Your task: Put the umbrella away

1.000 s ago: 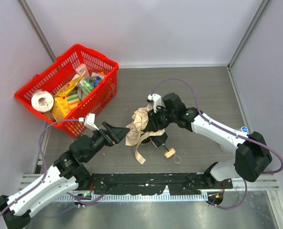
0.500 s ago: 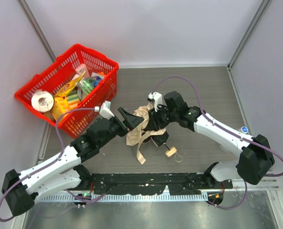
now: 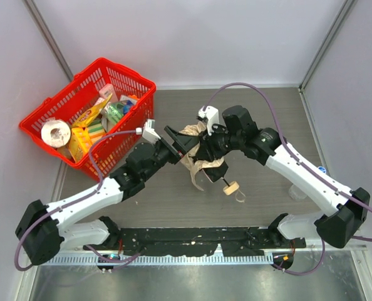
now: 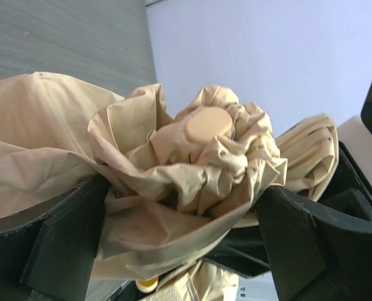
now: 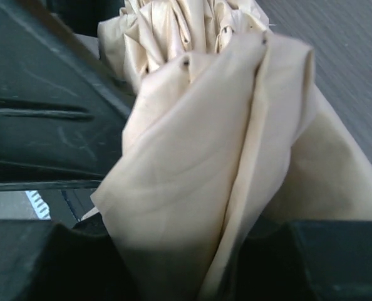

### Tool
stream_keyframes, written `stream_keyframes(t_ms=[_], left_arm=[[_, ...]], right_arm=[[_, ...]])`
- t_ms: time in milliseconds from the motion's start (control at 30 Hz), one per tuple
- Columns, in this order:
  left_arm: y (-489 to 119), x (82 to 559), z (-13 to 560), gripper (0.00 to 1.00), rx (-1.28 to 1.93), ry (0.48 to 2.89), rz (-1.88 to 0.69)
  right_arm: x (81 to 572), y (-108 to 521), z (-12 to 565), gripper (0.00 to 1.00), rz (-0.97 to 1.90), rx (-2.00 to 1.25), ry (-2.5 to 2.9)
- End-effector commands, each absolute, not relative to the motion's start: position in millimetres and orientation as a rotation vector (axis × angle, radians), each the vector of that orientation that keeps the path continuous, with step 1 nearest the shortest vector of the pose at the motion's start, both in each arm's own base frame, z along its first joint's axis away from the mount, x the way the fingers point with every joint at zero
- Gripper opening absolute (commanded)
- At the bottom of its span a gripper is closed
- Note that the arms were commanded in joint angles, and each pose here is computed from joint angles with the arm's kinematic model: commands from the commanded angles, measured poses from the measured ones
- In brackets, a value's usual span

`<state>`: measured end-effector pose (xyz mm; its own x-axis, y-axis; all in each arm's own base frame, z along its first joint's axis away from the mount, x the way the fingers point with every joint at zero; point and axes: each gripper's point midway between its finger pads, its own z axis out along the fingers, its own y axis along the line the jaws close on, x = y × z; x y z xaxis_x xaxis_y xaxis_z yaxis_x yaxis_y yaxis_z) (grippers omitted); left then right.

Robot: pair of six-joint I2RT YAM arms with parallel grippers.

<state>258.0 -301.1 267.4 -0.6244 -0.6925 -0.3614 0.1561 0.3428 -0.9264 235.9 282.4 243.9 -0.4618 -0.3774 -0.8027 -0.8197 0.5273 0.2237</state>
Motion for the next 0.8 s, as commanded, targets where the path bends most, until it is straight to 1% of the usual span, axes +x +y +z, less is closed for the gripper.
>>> stream_keyframes(t_ms=[0, 33, 100, 167, 267, 367, 400, 433, 533, 567, 667, 767], left_arm=[[-312.5, 276.0, 333.1, 1.00, -0.421, 1.519, -1.580], [-316.1, 279.4, 336.1, 0.98, -0.405, 1.486, -1.609], [-322.0, 283.1, 339.5, 0.90, -0.371, 1.436, -1.646], [-326.4, 283.3, 338.7, 0.78, -0.319, 1.393, -1.671], [-333.7, 286.9, 307.7, 0.53, -0.305, 1.434, -1.655], [-339.6, 280.1, 275.6, 0.24, -0.244, 1.467, -1.668], [-339.3, 279.1, 264.6, 0.15, -0.237, 1.472, -1.662], [-338.3, 276.9, 255.0, 0.09, -0.221, 1.466, -1.663], [-336.6, 268.4, 221.7, 0.03, -0.138, 1.457, -1.645], [-338.6, 268.0, 206.3, 0.00, -0.124, 1.492, -1.636], [-343.7, 261.5, 175.3, 0.00, -0.040, 1.573, -1.592], [-330.0, 258.0, 153.9, 0.00, -0.075, 1.624, -1.518]], right_arm=[[235.1, 278.7, 273.3, 0.01, 0.696, -1.052, 1.983], [236.1, 277.4, 276.3, 0.01, 0.677, -1.065, 1.977], [238.0, 274.0, 266.6, 0.01, 0.635, -1.092, 2.008], [243.3, 268.7, 254.3, 0.01, 0.566, -1.095, 2.044], [252.1, 264.3, 226.4, 0.01, 0.458, -1.098, 2.091], [263.5, 268.1, 195.8, 0.01, 0.389, -1.071, 2.089], [272.5, 262.2, 189.2, 0.01, 0.288, -1.027, 2.093], [273.3, 265.4, 172.2, 0.01, 0.246, -1.029, 2.094], [268.6, 273.0, 146.0, 0.01, 0.226, -1.003, 2.111], [270.5, 284.1, 152.2, 0.01, 0.267, -0.967, 2.072], [257.4, 297.6, 138.2, 0.01, 0.389, -0.940, 2.087], [242.0, 315.1, 125.6, 0.01, 0.551, -0.933, 2.098]])
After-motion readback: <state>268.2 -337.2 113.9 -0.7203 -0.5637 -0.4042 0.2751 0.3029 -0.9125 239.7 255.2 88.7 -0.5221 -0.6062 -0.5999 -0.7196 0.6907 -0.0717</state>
